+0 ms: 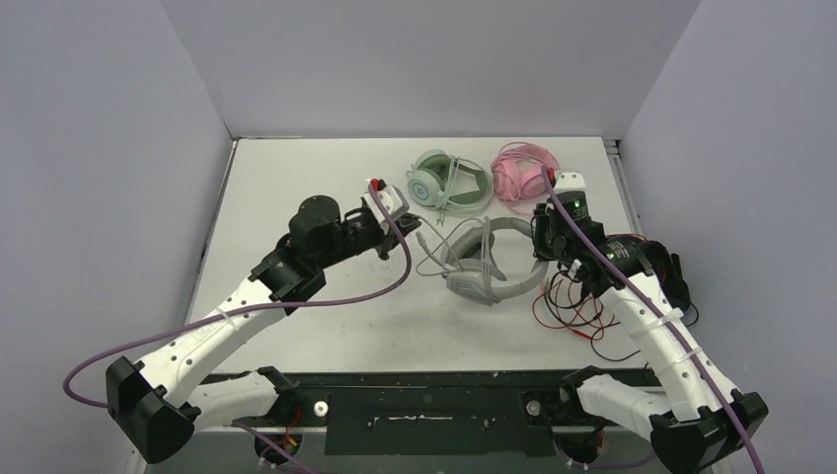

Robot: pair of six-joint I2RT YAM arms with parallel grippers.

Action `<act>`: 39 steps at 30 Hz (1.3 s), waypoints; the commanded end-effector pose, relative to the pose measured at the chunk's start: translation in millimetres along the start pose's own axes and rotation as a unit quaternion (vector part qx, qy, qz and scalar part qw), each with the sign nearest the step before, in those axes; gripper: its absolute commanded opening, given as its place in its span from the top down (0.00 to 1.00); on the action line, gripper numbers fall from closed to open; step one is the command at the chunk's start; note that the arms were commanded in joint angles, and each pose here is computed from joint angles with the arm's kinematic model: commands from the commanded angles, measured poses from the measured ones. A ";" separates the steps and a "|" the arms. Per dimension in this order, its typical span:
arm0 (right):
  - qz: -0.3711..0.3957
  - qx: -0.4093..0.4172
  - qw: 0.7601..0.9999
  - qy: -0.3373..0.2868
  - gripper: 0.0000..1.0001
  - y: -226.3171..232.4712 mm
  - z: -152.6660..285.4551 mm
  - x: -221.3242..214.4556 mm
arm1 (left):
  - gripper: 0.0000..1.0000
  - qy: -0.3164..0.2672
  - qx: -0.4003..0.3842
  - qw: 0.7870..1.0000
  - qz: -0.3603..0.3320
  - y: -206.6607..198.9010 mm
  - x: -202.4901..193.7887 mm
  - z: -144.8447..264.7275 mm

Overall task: Wrap the headphones
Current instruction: Wrap the headphones cable around the headphones.

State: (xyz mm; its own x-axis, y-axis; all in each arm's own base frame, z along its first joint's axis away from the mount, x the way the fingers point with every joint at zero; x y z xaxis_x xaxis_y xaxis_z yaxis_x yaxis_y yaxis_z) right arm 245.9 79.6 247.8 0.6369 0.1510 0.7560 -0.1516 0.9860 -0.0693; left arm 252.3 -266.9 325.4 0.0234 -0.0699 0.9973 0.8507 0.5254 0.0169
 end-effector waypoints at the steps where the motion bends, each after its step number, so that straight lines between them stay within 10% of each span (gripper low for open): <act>1: -0.082 -0.080 0.992 -0.052 1.00 -21.1 2.1 30.8 | 1.00 0.026 0.016 1.000 -0.006 -5.3 1.4 23.9; 17: -0.270 -0.028 0.960 -0.065 1.00 -29.9 -9.3 106.7 | 1.00 0.109 -0.076 0.991 0.031 -101.1 -93.0 47.6; 30: -0.456 -0.119 0.873 -0.128 1.00 -79.2 -21.0 129.1 | 1.00 0.109 -0.259 0.958 -0.052 -235.5 -77.9 26.7; 39: -0.445 -0.241 0.848 -0.159 1.00 -119.1 -29.6 106.7 | 1.00 0.084 -0.331 0.938 -0.067 -278.4 -52.8 39.9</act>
State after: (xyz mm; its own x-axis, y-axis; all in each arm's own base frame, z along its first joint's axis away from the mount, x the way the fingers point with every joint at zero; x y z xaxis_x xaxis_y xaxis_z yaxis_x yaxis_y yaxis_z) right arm 343.5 4.2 281.4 0.3395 -0.6274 0.7008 0.6319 0.7040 0.3241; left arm 4.7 -368.2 220.9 -0.0503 -0.3983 0.9159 0.9969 -0.0755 0.0219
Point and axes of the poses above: each gripper's point midway between its finger pads, its own z axis back along the fingers, its own y axis along the line the jaws close on, x = y × z, the point moved 3 cm from there along z, back along the fingers, and after that the axes turned 6 degrees about z, right-handed, at the moved point
